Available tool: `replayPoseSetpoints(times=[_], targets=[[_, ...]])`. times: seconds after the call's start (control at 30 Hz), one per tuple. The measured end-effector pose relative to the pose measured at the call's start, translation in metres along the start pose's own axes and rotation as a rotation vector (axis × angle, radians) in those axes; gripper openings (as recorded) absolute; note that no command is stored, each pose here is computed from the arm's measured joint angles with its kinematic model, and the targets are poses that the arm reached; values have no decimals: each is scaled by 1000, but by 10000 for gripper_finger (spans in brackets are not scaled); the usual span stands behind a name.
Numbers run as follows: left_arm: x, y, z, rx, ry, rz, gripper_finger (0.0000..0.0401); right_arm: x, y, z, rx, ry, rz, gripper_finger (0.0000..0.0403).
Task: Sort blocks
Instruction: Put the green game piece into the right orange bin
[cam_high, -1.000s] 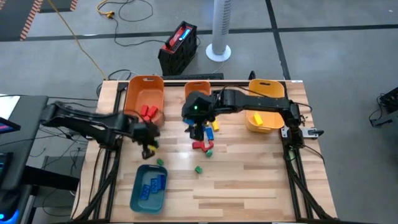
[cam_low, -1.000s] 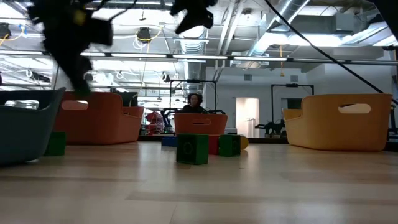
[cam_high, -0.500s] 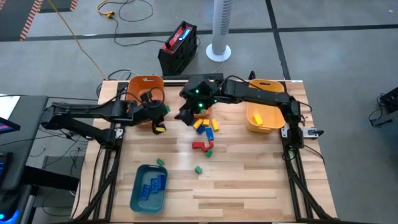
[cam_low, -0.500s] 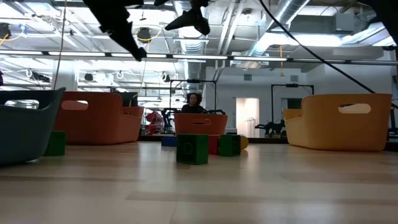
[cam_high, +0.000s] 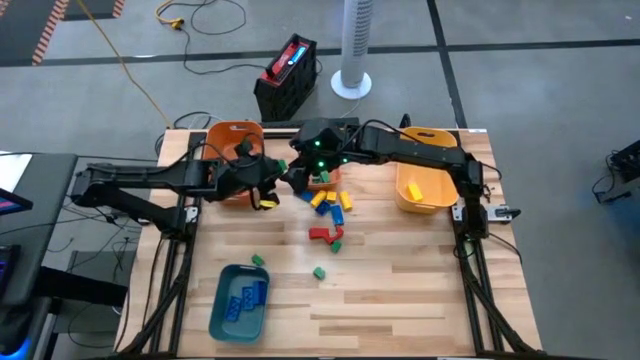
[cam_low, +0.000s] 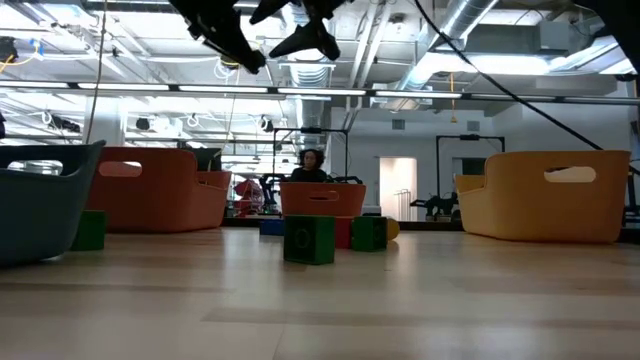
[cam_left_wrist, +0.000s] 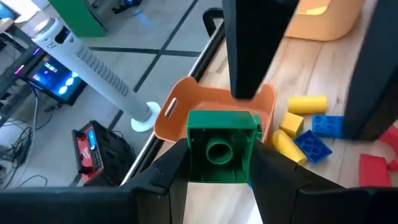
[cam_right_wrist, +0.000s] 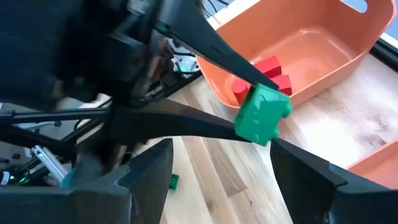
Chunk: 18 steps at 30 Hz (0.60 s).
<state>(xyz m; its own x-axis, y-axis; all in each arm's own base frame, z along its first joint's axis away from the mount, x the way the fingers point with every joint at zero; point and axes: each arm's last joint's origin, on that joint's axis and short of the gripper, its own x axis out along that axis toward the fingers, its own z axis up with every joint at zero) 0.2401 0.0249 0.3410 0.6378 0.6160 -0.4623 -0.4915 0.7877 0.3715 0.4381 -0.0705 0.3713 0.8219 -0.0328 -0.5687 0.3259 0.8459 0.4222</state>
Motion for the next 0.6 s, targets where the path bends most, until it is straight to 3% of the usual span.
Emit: replayPoseSetpoints(times=[0.6], targets=[[-10,-13,10,14,-99,40,135,3,-6,4,60,-67,-38,282]])
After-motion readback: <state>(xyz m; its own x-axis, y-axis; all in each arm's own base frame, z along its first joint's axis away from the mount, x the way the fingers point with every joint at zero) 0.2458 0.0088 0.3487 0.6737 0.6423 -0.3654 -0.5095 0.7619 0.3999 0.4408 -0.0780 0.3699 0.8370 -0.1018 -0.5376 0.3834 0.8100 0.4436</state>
